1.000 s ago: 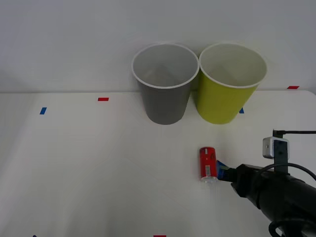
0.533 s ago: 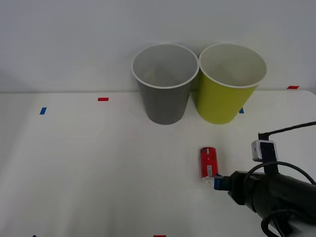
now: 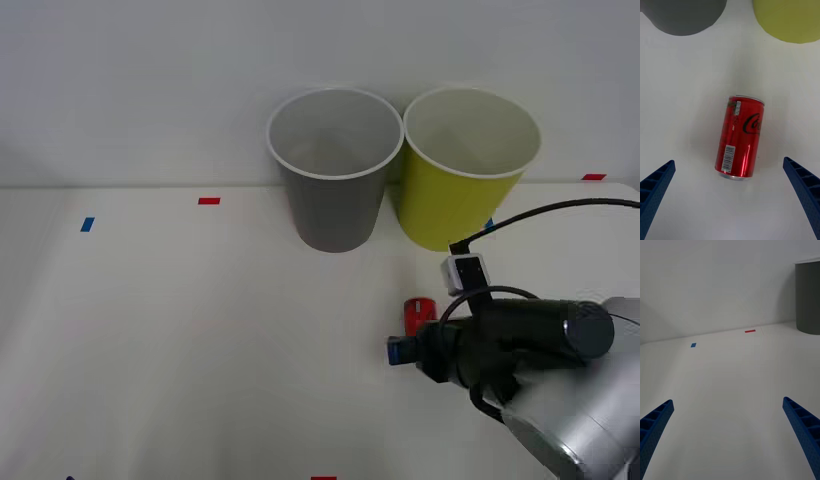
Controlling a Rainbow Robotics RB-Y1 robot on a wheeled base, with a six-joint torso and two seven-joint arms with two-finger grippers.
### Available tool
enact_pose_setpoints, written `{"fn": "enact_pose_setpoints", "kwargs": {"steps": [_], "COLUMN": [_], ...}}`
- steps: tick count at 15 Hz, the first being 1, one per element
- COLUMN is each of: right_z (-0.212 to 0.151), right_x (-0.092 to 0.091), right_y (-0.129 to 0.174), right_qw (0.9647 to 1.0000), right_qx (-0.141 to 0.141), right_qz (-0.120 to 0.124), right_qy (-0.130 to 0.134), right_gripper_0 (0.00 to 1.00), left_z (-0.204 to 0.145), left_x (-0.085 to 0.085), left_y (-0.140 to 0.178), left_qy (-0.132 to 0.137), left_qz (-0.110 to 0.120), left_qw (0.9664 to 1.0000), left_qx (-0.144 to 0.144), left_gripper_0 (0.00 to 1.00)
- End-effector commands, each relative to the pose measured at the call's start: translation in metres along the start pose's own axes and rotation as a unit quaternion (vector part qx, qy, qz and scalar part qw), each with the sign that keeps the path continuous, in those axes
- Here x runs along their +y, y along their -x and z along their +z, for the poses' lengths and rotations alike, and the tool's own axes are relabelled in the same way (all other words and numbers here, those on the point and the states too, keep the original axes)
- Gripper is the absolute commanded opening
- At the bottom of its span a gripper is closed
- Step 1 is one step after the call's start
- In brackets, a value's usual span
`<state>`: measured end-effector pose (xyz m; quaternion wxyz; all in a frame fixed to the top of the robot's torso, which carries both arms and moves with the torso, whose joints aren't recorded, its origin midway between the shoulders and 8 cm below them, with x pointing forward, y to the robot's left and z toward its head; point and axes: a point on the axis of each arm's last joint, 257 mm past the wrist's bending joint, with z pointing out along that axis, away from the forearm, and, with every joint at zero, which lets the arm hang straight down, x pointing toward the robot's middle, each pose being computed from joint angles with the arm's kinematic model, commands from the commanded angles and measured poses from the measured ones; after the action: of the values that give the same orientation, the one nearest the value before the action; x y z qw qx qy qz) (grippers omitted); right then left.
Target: Put cans in the gray bin and PET bottles in the light green bin.
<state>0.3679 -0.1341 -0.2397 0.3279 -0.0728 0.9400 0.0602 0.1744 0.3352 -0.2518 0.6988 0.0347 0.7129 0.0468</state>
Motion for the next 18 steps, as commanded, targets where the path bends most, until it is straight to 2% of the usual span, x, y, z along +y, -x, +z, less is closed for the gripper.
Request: {"fn": "enact_pose_setpoints", "kwargs": {"steps": [1,3,6,9,11,18], "right_z": [0.000,0.008,0.021,0.033,0.040,0.053], "right_x": [0.005,0.009,0.006,-0.002,-0.007,-0.027], "right_y": [0.002,0.006,0.013,0.020,0.025,0.035], "right_qw": [0.9993,0.9982,0.9972,0.9942,0.9927,0.9870], "right_qx": [0.035,0.051,0.062,0.085,0.096,0.114], "right_qz": [0.004,0.031,0.041,0.066,0.073,0.112], "right_qy": [-0.012,-0.001,-0.008,-0.004,-0.008,-0.012], "right_gripper_0": [1.00,1.00,1.00,1.00,1.00,1.00], "left_z": [0.000,0.000,0.000,0.000,0.000,0.000], "left_x": [0.000,0.000,0.000,0.000,0.000,0.000], "left_y": [0.000,0.000,0.000,0.000,0.000,0.000], "left_qy": [0.000,0.000,0.000,0.000,0.000,0.000], "left_qz": [0.000,0.000,0.000,0.000,0.000,0.000], "left_qw": [1.0000,1.0000,1.0000,1.0000,1.0000,1.0000], "left_qx": [0.000,0.000,0.000,0.000,0.000,0.000], "left_gripper_0": [1.00,1.00,1.00,1.00,1.00,1.00]}}
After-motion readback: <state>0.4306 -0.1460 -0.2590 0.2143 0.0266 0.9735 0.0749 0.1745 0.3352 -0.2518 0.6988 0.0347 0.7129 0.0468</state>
